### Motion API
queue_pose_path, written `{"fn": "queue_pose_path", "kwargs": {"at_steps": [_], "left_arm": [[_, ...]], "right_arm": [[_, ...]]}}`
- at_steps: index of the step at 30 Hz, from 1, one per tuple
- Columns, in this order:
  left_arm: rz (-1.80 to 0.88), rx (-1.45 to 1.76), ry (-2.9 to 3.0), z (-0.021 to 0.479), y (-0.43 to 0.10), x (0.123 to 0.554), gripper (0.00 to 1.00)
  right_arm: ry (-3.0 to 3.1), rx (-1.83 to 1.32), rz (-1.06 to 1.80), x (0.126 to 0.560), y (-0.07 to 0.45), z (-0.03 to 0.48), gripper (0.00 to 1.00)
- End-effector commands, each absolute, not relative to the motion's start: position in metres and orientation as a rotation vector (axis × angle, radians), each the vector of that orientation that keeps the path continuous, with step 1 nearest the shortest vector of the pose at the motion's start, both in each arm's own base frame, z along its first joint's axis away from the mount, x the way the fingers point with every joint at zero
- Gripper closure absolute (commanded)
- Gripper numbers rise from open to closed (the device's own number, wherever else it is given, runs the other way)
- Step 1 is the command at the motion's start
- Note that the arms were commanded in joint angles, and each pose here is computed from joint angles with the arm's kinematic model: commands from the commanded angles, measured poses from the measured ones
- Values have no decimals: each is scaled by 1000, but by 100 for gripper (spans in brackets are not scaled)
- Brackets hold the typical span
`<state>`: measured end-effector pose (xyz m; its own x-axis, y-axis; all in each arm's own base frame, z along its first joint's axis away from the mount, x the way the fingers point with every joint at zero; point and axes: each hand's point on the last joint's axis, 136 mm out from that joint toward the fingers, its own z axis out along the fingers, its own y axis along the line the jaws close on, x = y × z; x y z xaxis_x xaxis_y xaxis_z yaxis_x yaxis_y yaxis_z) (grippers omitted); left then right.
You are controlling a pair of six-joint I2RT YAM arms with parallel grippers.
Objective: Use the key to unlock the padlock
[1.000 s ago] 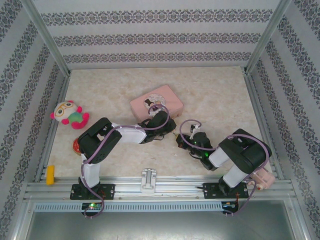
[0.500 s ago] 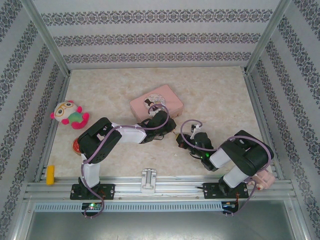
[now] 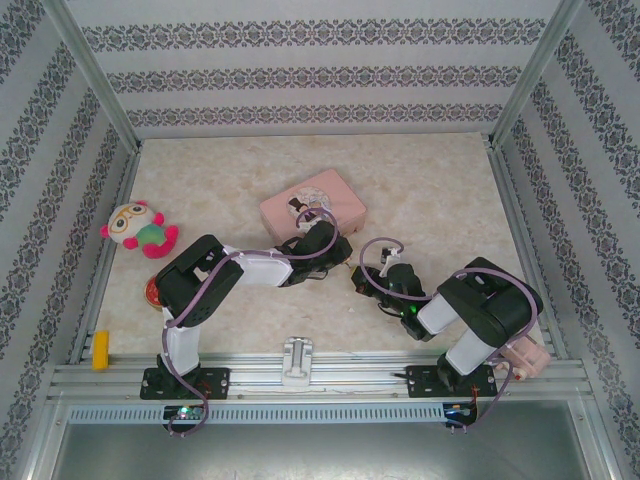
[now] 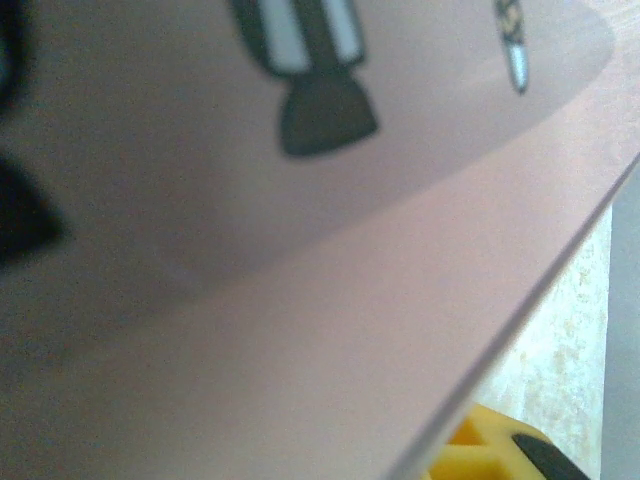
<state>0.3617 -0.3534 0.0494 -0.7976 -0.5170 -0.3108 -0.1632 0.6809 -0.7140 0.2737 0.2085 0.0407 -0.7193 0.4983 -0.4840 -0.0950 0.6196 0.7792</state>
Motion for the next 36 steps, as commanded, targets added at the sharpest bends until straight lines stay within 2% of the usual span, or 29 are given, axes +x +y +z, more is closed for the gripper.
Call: {"fn": "queue_pose_path", "kwargs": {"at_steps": [1,23,36], "left_arm": [[-1073,-571,2361,56,-363,366,79],[-1076,-579,2360,55,-363,366,79],[-1086,-581,2363,54,-365,366,79]], "right_arm": [[2054,331,1101,286,208,57,100],[2020,349,1090,285,197,64,100],[2023,330,1134,291,211,64,100]]}}
